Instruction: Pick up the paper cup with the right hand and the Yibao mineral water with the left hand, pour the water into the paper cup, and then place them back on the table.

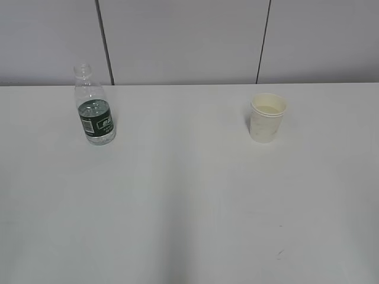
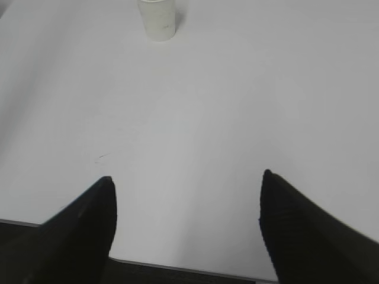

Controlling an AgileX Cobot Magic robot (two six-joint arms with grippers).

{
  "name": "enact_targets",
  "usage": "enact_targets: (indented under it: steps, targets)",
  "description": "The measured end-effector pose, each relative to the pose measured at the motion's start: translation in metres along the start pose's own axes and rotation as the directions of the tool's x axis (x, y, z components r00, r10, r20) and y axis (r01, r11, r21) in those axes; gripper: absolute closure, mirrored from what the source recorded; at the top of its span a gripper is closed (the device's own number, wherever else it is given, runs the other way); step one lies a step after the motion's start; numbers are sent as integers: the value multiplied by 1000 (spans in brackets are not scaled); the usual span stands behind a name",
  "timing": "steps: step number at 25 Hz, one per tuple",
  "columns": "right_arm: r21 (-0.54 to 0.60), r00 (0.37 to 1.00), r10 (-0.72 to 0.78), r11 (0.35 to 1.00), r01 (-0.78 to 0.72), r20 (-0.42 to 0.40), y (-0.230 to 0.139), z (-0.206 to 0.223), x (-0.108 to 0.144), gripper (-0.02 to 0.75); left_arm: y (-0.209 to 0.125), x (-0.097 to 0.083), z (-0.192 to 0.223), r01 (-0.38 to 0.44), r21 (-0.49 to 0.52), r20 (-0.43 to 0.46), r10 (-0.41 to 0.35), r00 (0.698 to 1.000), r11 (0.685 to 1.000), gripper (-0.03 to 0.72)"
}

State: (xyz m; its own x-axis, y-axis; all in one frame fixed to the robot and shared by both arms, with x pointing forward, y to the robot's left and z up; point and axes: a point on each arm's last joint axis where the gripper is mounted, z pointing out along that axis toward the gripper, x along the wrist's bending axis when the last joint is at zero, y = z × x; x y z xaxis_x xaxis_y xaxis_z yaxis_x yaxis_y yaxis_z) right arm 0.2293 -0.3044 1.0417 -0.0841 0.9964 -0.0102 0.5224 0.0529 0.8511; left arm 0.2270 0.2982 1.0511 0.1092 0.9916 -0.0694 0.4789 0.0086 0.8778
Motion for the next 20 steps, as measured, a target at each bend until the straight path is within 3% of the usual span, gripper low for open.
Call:
enact_targets:
  steps: [20]
  targets:
    - [0, 1000, 0, 1000, 0, 0, 0, 0, 0, 153, 0, 0, 0, 0, 0, 0, 0, 1000, 1000, 443]
